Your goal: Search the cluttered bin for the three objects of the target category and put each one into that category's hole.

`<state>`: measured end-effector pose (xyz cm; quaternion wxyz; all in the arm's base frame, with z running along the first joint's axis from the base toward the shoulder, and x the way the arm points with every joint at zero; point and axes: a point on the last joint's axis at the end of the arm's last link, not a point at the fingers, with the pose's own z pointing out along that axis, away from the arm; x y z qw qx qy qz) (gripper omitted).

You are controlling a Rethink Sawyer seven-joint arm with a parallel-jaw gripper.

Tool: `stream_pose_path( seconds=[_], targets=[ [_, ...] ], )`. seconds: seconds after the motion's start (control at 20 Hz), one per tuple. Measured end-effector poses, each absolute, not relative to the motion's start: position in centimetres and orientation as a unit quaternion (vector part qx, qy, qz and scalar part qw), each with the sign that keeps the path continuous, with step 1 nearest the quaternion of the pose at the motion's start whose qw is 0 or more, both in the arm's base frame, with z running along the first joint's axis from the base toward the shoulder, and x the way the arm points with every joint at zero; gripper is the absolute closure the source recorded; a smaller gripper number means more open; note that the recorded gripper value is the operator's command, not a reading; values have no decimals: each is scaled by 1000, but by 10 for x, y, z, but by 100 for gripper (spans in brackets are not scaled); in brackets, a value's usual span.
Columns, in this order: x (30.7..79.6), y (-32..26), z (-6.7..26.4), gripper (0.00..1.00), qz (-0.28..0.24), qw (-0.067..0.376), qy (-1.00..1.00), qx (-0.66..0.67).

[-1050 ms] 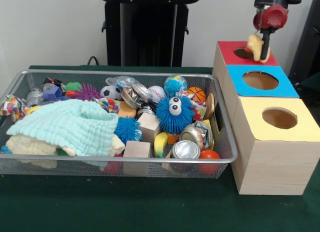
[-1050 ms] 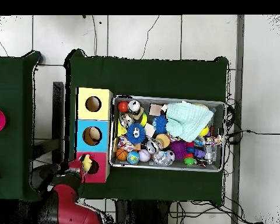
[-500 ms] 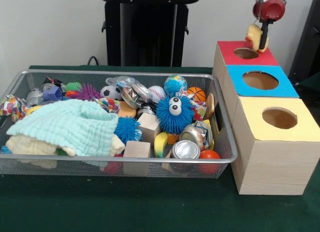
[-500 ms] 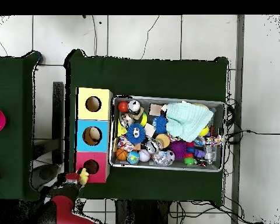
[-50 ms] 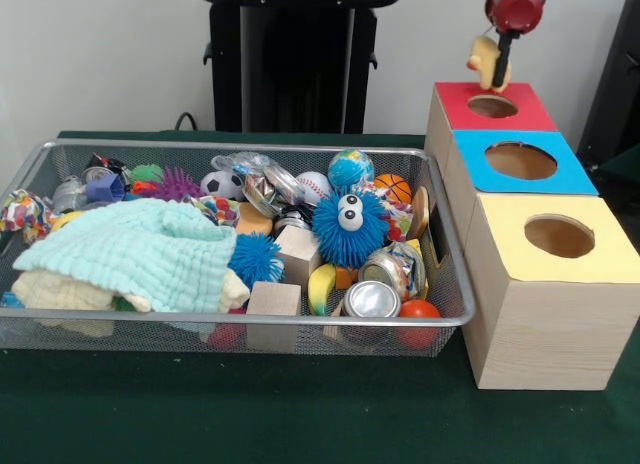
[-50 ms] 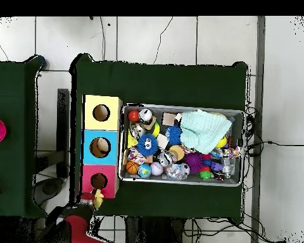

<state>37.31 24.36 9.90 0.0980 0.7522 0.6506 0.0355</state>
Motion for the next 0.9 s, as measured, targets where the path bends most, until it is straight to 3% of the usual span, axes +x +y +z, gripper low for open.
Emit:
stream_pose_path(
  seconds=[0.55,0.9],
  targets=[
    [352,247,120,100,-37,33,657,752],
    [381,239,135,100,-28,59,651,757]
  ],
)
